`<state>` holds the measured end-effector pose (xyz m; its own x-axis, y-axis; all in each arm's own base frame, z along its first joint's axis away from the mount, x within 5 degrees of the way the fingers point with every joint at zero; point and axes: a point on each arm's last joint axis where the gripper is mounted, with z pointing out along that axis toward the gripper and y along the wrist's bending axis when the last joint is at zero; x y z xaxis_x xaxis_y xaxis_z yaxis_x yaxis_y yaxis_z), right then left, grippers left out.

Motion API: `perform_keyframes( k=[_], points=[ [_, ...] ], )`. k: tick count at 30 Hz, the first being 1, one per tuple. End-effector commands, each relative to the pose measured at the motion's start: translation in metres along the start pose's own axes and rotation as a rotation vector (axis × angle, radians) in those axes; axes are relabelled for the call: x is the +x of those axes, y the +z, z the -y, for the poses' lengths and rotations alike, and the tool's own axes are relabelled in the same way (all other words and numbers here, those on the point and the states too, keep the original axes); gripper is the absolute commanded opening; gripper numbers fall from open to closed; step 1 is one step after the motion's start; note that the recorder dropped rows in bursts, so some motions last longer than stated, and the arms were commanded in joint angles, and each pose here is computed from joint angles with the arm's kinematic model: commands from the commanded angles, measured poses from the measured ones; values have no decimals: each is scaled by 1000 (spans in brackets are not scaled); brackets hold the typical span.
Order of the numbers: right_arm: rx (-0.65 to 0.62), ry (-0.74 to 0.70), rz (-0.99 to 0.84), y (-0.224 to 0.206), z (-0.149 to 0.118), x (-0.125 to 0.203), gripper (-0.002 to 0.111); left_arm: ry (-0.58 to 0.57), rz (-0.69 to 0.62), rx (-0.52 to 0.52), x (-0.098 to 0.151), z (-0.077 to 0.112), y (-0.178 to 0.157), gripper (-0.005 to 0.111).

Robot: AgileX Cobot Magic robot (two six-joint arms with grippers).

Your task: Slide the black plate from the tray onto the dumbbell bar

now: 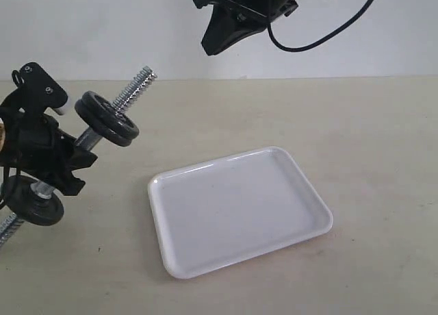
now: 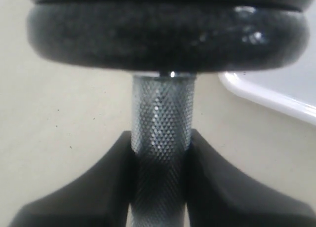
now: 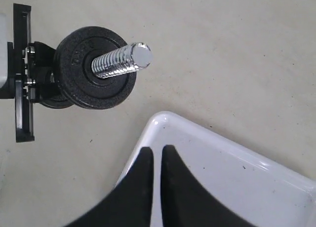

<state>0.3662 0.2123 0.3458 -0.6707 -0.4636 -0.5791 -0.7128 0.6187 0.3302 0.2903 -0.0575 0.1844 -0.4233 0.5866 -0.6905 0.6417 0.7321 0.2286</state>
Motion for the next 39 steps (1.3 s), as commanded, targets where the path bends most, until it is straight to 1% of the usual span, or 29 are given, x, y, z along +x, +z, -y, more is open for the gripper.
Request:
perform_keyframes(
  k=[1,2,5,7,9,12,14,19,26,30,35,39],
  points=[
    [15,-11,23,-6,-1,-2,0,-53,79,-1,-18,-5,-4,4],
    [21,-13,26,-6,-1,-3,0,-62,56,16,-12,-4,2,4],
    [59,-28,24,-6,3,-3,0,-71,29,32,-6,-2,10,4],
    [83,-40,13,-7,5,-2,0,-70,19,17,-5,-3,10,4],
    [86,-41,15,-7,5,-2,0,-70,-12,-38,-2,-8,10,4],
    [86,-41,15,-7,5,-2,0,-57,-19,-49,-1,-9,10,4],
    [86,-41,15,-7,5,-2,0,-54,-38,-81,1,-12,10,4],
    [82,-41,5,-7,5,-1,0,-56,-51,-85,3,-13,12,4],
    [76,-40,-9,-7,4,0,0,-139,-114,-49,18,-8,30,4],
    [75,-40,-11,-7,4,0,0,-145,-127,-47,21,-8,33,4],
    [73,-40,-15,-7,4,1,0,-222,-150,-97,24,-12,33,4],
    [70,-40,-22,-7,4,2,0,-316,-150,-94,26,-9,33,4]
  ],
)
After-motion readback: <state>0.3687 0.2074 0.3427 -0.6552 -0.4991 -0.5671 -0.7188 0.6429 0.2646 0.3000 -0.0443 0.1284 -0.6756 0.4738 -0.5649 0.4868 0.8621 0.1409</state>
